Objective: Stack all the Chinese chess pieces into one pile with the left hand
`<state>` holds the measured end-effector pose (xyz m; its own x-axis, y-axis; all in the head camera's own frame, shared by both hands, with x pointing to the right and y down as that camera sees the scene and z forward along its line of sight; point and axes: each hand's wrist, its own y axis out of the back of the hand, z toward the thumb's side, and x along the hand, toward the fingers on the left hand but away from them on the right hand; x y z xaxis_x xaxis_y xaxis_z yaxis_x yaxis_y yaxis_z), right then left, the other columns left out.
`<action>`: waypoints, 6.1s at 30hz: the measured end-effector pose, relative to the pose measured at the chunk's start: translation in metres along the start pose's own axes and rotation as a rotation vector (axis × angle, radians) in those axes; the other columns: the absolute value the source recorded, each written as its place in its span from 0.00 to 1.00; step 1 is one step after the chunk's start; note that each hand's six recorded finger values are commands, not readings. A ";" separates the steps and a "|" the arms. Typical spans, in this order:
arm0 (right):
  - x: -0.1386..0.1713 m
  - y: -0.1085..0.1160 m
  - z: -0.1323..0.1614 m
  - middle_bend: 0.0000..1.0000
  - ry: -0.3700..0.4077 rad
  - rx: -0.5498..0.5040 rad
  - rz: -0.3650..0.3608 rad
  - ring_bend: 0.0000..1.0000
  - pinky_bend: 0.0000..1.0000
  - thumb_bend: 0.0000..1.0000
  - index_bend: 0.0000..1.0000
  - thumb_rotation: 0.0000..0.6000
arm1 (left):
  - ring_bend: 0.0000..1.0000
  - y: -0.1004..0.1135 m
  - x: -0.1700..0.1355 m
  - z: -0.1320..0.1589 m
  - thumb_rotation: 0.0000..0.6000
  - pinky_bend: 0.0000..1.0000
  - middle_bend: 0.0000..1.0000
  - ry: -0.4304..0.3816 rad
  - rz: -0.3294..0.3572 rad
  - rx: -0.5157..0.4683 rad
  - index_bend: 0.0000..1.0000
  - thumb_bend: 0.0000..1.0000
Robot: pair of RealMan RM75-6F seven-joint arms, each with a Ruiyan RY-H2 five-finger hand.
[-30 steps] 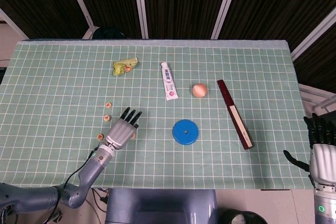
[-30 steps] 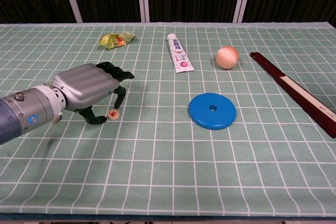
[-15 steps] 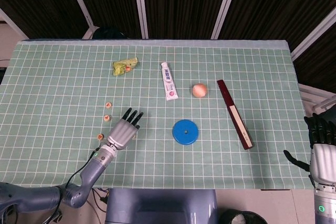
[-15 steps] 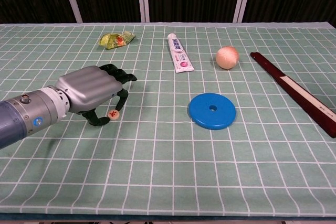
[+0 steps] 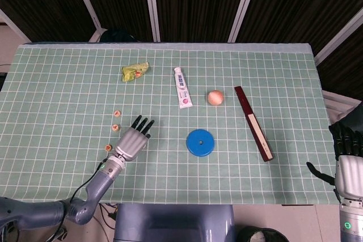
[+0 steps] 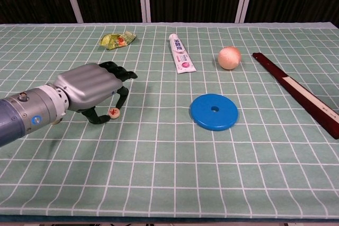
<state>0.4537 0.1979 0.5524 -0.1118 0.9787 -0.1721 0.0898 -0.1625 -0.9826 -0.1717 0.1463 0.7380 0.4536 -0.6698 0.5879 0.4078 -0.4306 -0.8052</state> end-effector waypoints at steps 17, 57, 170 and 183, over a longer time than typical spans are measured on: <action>0.000 0.000 0.000 0.01 -0.003 0.004 -0.001 0.00 0.00 0.23 0.10 1.00 | 0.00 -0.001 -0.013 -0.077 1.00 0.00 0.00 0.166 0.001 -0.065 0.50 0.32; 0.000 0.001 0.000 0.01 -0.006 0.002 -0.005 0.00 0.00 0.23 0.09 1.00 | 0.00 -0.023 -0.003 -0.098 1.00 0.00 0.00 0.224 -0.038 -0.046 0.48 0.32; 0.001 0.005 -0.003 0.01 -0.039 0.008 -0.044 0.00 0.00 0.23 0.10 1.00 | 0.00 0.005 0.024 -0.158 1.00 0.00 0.00 0.290 -0.072 -0.105 0.38 0.22; 0.000 0.005 -0.005 0.01 -0.056 0.007 -0.051 0.00 0.00 0.23 0.10 1.00 | 0.00 -0.017 0.048 -0.150 1.00 0.00 0.00 0.284 -0.100 -0.095 0.40 0.23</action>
<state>0.4586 0.1978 0.5481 -0.1712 0.9772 -0.1253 0.0760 -0.1137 -0.9906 -0.2757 0.0308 0.7677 0.1703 -0.7574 0.6304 0.3573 -0.5487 -0.7558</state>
